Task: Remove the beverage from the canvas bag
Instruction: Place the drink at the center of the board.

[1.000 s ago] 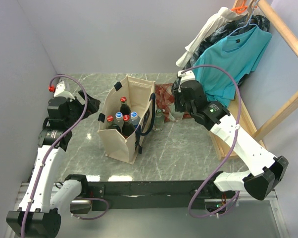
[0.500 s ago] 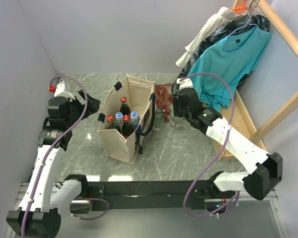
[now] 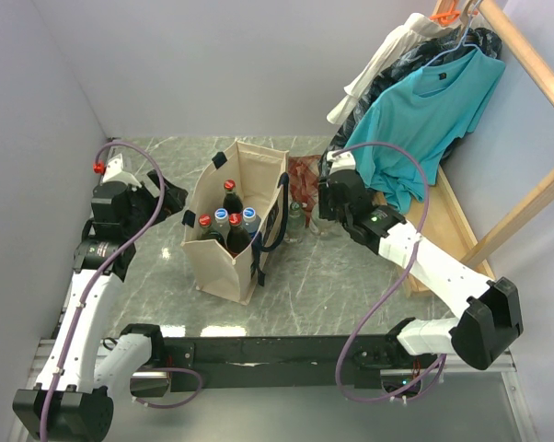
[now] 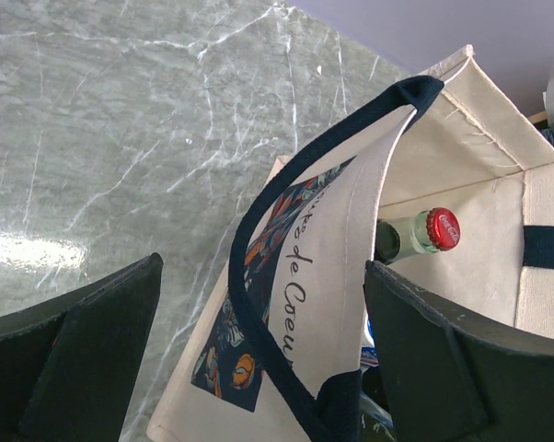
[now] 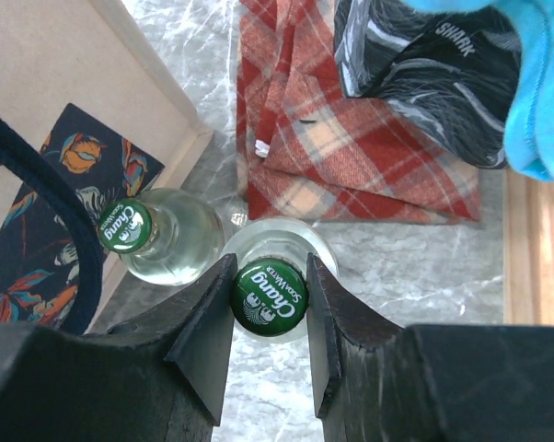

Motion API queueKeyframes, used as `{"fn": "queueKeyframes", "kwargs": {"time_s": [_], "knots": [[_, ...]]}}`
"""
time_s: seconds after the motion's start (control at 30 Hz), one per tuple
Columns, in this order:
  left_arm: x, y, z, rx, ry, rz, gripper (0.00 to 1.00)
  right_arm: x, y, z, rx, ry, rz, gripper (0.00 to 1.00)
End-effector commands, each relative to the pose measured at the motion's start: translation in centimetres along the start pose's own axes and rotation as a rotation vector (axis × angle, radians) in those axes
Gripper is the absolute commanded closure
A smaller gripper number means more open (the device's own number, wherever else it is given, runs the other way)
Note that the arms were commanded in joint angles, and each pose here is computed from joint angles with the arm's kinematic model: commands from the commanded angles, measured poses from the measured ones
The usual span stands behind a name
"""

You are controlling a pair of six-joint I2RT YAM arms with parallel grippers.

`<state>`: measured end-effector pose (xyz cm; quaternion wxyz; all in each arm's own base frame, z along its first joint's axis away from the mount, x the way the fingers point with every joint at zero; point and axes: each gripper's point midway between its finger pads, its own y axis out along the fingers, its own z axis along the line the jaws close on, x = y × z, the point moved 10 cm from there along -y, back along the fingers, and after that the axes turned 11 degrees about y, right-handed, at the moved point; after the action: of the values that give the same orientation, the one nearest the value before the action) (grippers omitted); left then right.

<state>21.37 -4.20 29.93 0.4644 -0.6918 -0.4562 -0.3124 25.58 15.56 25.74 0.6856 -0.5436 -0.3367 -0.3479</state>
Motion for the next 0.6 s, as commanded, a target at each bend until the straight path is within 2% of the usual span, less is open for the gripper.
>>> {"fn": "queueKeyframes", "kwargs": {"time_s": [0.0,0.57], "knots": [[0.5,-0.3,-0.1,-0.005,-0.002,-0.043,0.04,3.3,-0.2,1.0,0.071,0.103,-0.210,1.00],[0.3,-0.7,-0.1,-0.008,-0.009,-0.050,0.04,2.4,1.4,1.4,0.077,0.099,-0.208,1.00]]}}
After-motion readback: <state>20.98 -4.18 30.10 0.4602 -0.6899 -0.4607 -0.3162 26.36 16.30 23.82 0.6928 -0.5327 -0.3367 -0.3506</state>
